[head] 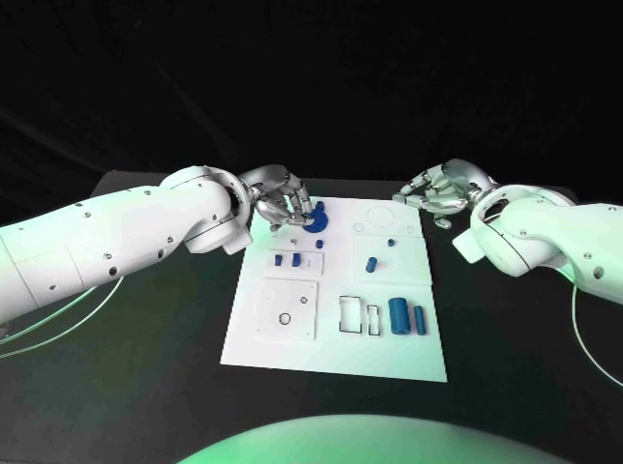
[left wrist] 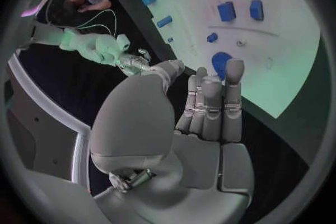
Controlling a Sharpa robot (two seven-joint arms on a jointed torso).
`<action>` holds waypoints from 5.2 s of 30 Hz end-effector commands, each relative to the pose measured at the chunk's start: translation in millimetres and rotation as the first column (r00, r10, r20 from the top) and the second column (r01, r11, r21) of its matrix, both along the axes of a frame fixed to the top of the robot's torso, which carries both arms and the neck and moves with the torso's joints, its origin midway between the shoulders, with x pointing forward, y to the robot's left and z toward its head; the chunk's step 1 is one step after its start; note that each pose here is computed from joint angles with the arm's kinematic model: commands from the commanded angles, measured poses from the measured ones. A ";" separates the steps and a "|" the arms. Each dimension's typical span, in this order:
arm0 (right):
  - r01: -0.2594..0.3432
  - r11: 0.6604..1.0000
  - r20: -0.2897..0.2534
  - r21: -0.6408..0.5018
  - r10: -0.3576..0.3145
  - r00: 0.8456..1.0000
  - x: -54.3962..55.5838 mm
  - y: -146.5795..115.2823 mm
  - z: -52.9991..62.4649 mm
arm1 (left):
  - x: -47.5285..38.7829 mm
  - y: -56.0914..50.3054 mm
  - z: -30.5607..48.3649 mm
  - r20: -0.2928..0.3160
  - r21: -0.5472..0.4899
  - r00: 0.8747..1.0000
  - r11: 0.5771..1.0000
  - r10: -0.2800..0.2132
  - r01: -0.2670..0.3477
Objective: Assemble the parts on the task board
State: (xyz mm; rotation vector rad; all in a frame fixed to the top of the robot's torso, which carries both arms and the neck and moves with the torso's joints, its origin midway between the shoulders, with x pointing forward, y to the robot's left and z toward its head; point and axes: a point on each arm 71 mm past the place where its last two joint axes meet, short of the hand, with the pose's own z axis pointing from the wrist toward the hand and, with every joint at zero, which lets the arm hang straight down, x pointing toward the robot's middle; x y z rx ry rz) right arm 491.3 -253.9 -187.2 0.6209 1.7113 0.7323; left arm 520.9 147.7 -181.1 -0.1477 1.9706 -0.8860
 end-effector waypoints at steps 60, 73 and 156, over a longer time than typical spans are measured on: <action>-0.011 1.000 0.041 0.003 0.011 0.999 -0.6 8.0 1.0 | 1.5 -60.3 -43.3 0.192 0.480 0.898 0.836 -0.397 0.267; -0.013 1.000 0.041 0.003 0.012 0.999 -0.3 8.5 0.9 | 2.2 -60.3 -47.4 0.174 0.487 0.904 0.832 -0.391 0.267; -0.013 1.000 0.034 0.003 0.013 0.999 -1.4 7.8 -3.5 | 2.8 -8.4 -28.9 0.149 0.456 0.945 0.868 -0.291 0.196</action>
